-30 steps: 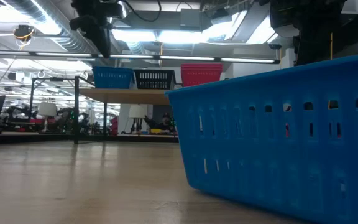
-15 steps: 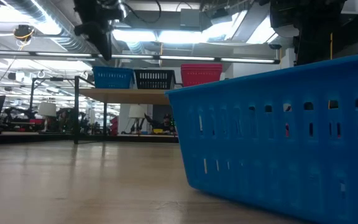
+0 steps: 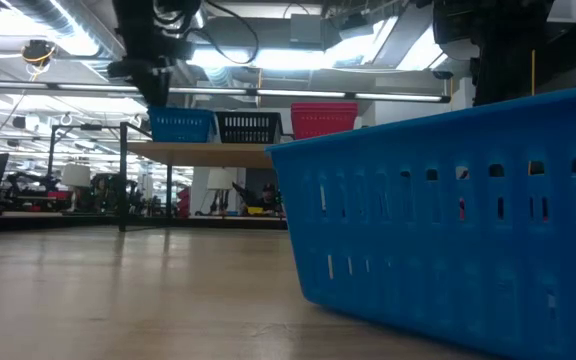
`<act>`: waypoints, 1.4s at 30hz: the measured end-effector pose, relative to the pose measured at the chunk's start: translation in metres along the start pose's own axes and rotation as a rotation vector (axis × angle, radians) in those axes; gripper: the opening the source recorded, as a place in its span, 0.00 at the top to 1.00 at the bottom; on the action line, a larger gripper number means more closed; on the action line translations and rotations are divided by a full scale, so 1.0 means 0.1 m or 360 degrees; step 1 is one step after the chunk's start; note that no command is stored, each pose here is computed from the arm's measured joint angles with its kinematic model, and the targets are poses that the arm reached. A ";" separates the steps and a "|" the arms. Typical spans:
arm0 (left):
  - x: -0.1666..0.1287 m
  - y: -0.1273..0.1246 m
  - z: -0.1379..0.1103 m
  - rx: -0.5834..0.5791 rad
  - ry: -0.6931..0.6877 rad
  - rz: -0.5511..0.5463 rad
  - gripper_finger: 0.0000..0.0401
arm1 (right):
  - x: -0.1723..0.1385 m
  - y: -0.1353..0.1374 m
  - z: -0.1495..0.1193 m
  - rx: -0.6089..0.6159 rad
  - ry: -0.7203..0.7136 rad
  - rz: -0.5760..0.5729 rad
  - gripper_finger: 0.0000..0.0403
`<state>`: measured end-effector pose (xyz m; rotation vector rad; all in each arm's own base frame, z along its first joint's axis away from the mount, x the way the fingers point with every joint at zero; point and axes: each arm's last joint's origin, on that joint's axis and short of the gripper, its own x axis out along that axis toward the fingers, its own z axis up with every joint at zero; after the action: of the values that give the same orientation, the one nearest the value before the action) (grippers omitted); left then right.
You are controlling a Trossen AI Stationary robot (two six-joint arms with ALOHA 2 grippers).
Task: Stack baskets on shelf by color
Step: Stack the top blue bin on top of the blue bin on the shelf
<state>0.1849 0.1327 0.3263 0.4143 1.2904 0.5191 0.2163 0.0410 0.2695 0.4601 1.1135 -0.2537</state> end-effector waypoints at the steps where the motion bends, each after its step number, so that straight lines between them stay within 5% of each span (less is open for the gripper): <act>1: 0.00 0.00 -0.01 0.0005 0.0025 0.0016 0.80 | 0.00 0.00 0.00 0.0000 0.0000 0.0000 0.73; 30: -0.01 0.03 -0.04 0.0009 0.0141 0.0174 0.80 | 0.00 0.00 0.00 -0.0006 -0.0001 0.0001 0.73; 42: -0.04 0.00 0.12 0.0010 -0.0124 0.0126 0.80 | 0.00 0.00 0.00 0.0000 -0.0001 0.0001 0.73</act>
<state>0.1959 0.1301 0.3326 0.4880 1.2043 0.5604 0.2164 0.0411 0.2695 0.4603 1.1127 -0.2532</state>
